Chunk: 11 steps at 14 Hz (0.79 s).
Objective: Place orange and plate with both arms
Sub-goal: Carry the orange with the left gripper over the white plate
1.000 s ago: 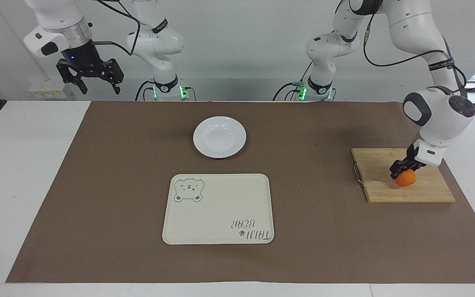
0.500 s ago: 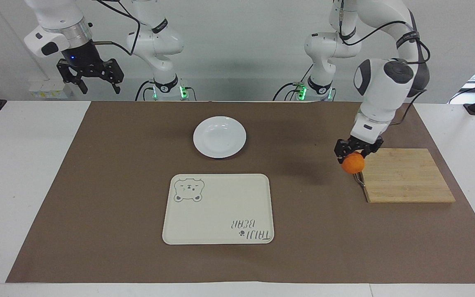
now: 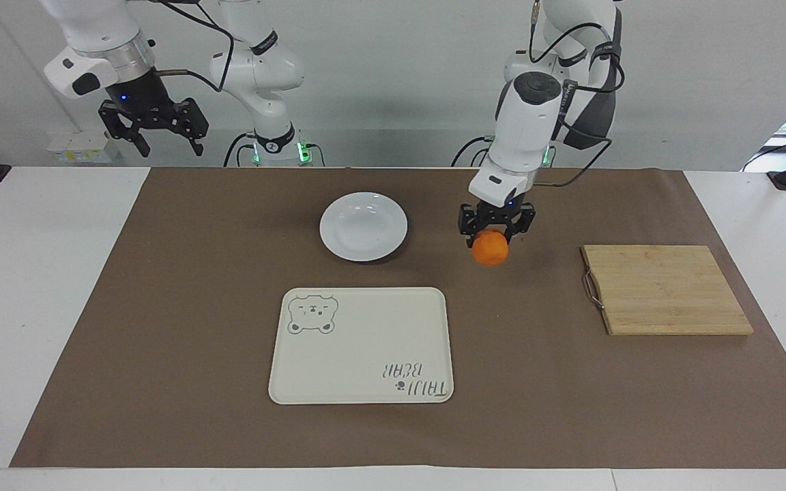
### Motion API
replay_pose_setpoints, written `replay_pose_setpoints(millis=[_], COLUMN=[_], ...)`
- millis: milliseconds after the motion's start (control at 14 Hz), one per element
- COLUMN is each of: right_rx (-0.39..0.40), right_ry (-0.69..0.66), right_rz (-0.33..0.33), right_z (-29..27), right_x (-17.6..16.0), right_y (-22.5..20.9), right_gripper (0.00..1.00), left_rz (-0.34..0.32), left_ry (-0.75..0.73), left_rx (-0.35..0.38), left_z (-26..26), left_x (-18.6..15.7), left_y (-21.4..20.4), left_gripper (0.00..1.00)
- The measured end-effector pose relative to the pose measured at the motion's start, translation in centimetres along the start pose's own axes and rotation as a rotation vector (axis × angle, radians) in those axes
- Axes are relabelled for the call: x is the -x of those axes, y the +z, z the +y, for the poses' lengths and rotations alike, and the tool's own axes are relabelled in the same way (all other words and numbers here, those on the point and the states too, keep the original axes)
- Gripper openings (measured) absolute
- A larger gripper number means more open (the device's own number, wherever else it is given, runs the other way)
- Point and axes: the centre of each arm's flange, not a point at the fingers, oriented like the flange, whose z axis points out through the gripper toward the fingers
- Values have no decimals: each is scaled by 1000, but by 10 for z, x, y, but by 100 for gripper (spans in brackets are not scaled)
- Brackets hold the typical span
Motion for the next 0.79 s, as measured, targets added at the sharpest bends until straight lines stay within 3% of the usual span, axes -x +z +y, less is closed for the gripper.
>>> replay_pose_setpoints(millis=[286,500,786], right_rx=[-3,-2,-22], right_ry=[-60,-59,-53], right_rz=[6,8,-17], right_z=[0,2,3], right_x=[0,0,1], right_y=[-1,-1,10], right_gripper=[100,100,100], left_rz=[22,-10,-50], left_ry=[63,97,126], left_rx=[75,153,185], left_z=[50,100,136], left_x=[17,43,66], left_y=[21,46,70], left_gripper=[77,77,77])
